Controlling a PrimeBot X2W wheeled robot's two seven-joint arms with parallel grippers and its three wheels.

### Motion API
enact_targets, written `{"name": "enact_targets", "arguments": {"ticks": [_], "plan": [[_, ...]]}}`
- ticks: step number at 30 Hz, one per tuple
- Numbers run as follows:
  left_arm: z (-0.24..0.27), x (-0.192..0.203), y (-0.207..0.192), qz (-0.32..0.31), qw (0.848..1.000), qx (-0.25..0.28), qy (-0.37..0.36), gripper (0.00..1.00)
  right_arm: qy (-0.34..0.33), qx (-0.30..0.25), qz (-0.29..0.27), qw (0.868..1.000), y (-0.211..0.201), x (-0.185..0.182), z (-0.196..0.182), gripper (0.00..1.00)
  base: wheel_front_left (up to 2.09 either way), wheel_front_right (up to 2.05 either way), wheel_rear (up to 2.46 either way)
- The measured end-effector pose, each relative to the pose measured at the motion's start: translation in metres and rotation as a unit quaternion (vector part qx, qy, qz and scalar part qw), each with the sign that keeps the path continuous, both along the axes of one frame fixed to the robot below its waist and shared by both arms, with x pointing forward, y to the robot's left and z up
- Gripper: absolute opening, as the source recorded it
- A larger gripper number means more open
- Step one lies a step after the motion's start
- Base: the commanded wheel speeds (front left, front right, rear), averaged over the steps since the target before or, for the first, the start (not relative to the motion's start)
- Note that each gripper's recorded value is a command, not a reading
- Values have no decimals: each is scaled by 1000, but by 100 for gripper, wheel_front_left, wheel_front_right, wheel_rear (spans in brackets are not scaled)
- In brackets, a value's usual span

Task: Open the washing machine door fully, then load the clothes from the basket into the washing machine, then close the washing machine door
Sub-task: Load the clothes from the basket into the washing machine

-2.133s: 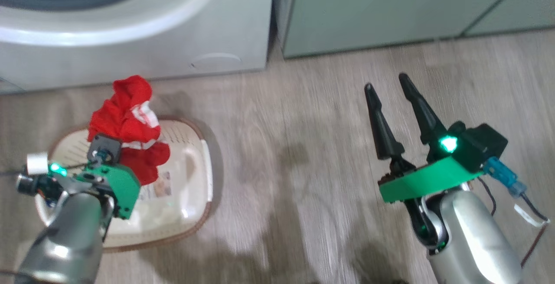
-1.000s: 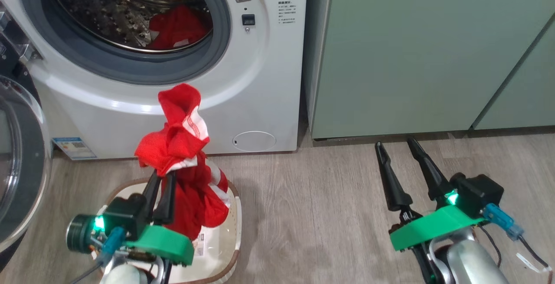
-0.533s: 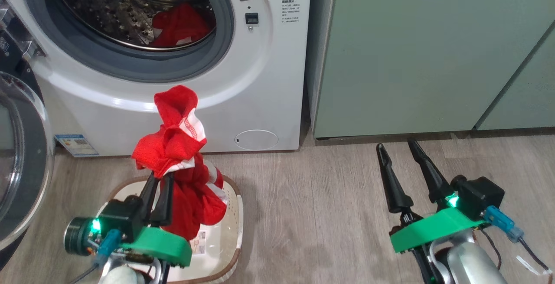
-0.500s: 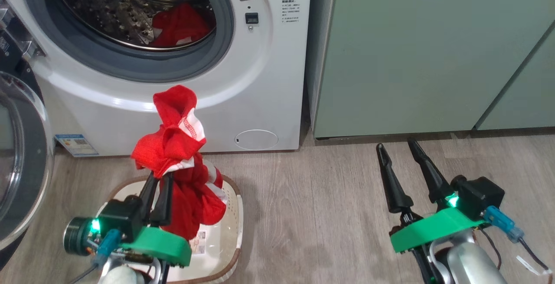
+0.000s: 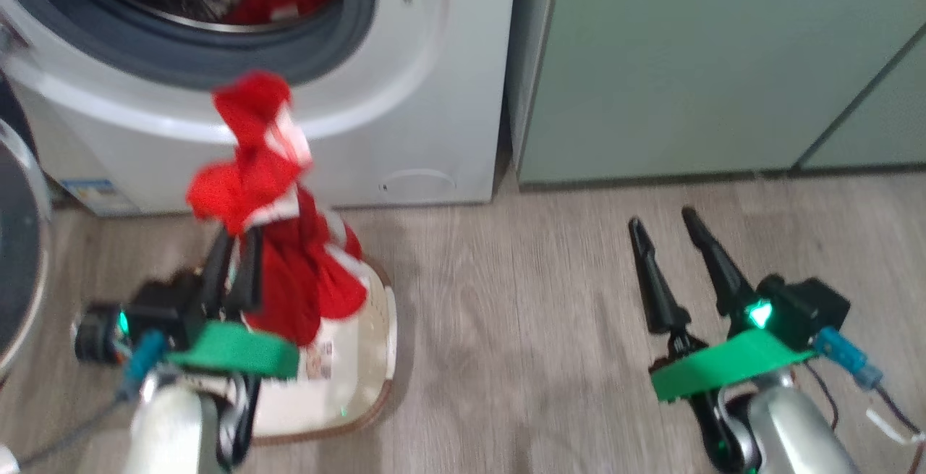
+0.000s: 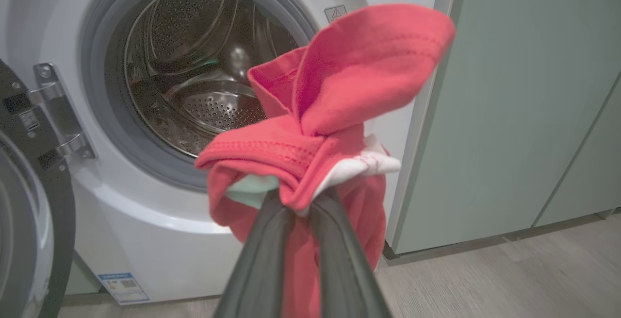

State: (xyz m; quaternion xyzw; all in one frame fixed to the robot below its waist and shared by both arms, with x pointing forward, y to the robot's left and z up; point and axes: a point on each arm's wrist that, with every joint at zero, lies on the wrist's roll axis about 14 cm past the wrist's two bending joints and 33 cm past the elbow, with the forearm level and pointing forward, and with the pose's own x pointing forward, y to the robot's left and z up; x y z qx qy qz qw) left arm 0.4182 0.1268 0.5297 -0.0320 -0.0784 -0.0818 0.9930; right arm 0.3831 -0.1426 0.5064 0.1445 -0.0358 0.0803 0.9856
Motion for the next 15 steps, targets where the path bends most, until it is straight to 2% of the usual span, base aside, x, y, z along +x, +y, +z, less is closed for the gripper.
{"name": "enact_targets", "arguments": {"ticks": [6, 15], "plan": [[17, 64, 4, 1, 999, 0, -41, 0, 6, -6, 3, 1000, 0, 34, -10, 100, 0, 0, 0], [3, 171, 24, 12, 998, 16, -59, 0, 64, -12, -9, 998, -11, 62, -62, 100, 0, 0, 0]]}}
